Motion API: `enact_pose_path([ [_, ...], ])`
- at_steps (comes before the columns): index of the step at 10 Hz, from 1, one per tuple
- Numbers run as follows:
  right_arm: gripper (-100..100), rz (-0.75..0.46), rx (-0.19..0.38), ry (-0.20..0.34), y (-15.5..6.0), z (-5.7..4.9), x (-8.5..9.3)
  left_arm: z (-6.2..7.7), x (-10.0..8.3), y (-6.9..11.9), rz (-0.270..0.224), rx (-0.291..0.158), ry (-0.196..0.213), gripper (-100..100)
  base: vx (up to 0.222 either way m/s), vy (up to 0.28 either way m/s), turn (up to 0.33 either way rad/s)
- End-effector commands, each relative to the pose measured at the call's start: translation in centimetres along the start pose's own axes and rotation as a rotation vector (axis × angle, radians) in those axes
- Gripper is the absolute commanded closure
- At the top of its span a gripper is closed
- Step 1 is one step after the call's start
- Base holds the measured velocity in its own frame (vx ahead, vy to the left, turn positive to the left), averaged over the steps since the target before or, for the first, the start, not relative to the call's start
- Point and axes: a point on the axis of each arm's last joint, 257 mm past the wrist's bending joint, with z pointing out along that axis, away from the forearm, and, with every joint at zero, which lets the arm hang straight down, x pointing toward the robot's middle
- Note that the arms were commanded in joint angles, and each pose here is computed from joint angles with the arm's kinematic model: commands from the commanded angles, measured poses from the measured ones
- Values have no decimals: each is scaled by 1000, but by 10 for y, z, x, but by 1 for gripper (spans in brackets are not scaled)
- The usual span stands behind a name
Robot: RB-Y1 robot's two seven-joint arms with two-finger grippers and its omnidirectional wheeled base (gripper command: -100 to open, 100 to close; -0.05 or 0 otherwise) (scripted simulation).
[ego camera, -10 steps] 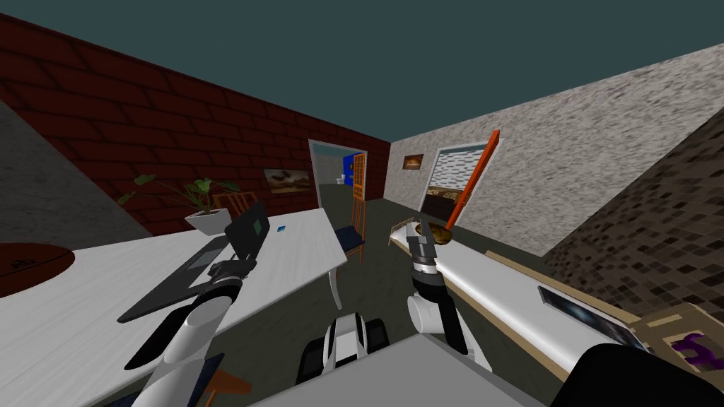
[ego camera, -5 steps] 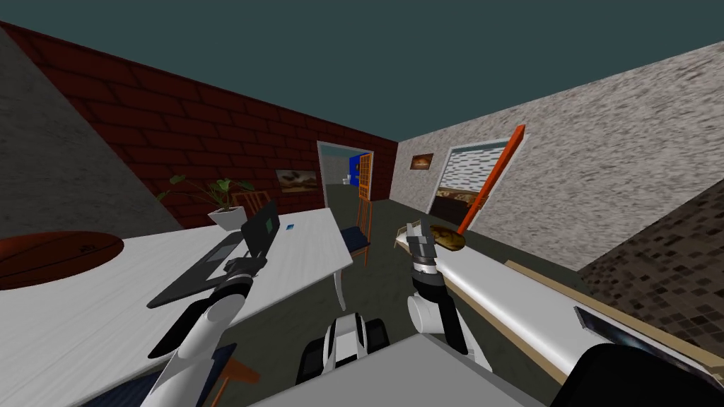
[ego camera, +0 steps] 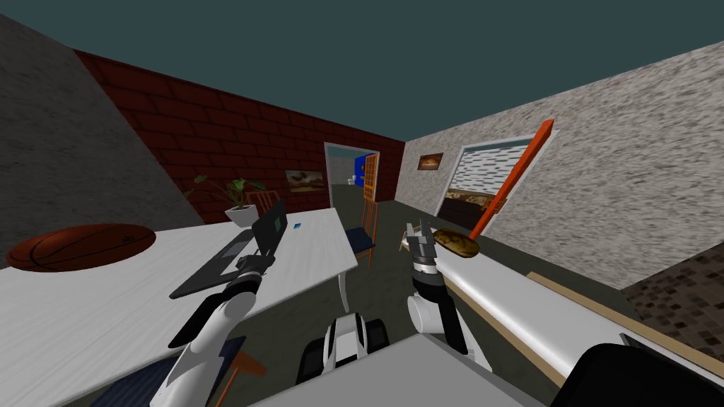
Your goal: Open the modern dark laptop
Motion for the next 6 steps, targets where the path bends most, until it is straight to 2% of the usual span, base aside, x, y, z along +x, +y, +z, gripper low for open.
enact_pose_path([
  [1, 0, 0, 0, 0, 0, 0, 0, -6, 14, 21, -3, -36, 22, 100, 51, 12, 145],
  [2, 0, 0, 0, 0, 0, 0, 0, -6, 14, 21, 8, -35, 21, 100, 22, 3, 32],
  [3, 0, 0, 0, 0, 0, 0, 0, -12, 30, 40, -9, -66, 48, 100, 40, 8, 244],
  [5, 0, 0, 0, 0, 0, 0, 0, -12, 29, 40, 3, -65, 46, 100, 39, 6, 86],
  [6, 0, 0, 0, 0, 0, 0, 0, -19, 46, 59, -16, -94, 73, 100, 38, 4, 236],
])
